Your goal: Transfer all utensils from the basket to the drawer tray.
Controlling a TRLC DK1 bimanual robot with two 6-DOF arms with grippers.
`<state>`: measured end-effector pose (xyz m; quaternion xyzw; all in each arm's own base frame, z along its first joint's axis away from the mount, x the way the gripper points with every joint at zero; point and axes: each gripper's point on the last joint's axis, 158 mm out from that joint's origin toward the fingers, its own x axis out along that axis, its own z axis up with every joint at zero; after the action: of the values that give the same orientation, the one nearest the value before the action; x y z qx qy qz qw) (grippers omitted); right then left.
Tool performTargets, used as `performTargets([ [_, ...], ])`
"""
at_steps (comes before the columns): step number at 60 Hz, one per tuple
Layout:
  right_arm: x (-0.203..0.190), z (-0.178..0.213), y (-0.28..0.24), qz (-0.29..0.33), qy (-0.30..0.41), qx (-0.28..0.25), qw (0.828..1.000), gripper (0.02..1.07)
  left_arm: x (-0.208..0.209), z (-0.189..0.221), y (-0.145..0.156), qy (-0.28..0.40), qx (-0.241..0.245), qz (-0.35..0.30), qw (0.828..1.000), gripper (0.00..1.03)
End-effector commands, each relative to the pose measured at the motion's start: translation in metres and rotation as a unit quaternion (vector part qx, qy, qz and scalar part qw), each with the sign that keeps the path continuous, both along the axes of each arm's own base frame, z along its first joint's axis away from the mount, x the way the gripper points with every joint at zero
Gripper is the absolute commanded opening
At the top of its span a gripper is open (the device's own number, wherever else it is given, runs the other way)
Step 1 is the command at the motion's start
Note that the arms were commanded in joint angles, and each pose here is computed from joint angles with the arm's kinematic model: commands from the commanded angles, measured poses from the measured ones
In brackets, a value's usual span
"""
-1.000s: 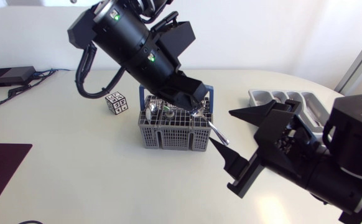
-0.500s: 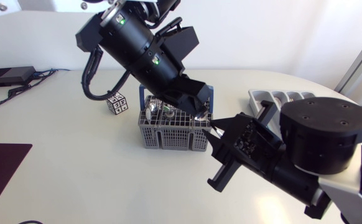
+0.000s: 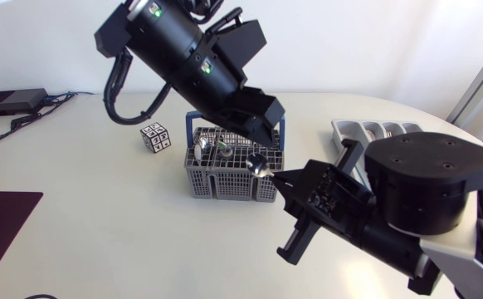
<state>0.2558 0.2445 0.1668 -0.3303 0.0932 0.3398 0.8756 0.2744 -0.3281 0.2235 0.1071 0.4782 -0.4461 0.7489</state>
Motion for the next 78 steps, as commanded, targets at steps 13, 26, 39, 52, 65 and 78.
performTargets([
  [13,-0.019,-0.019,-0.016,0.029,0.037,-0.015,0.999,0.08,0.046,0.107,0.042,-0.159,-0.116,0.062,0.979,0.75],
  [26,-0.010,-0.040,-0.094,0.026,0.106,-0.020,0.994,0.08,0.072,0.063,0.091,-0.220,-0.025,0.081,0.972,0.75],
  [39,0.010,-0.068,-0.170,0.016,0.152,-0.036,0.988,0.08,0.066,0.013,0.103,-0.217,0.011,0.066,0.974,0.74],
  [52,0.021,-0.097,-0.231,0.031,0.193,-0.075,0.978,0.08,0.054,-0.020,0.093,-0.215,0.034,0.030,0.976,0.74],
  [65,0.045,-0.113,-0.303,0.052,0.191,-0.148,0.969,0.08,0.054,-0.031,0.096,-0.221,0.044,0.022,0.974,0.74],
  [78,0.048,-0.147,-0.371,0.076,0.230,-0.236,0.941,0.08,0.045,-0.053,0.099,-0.209,0.060,0.005,0.976,0.74],
])
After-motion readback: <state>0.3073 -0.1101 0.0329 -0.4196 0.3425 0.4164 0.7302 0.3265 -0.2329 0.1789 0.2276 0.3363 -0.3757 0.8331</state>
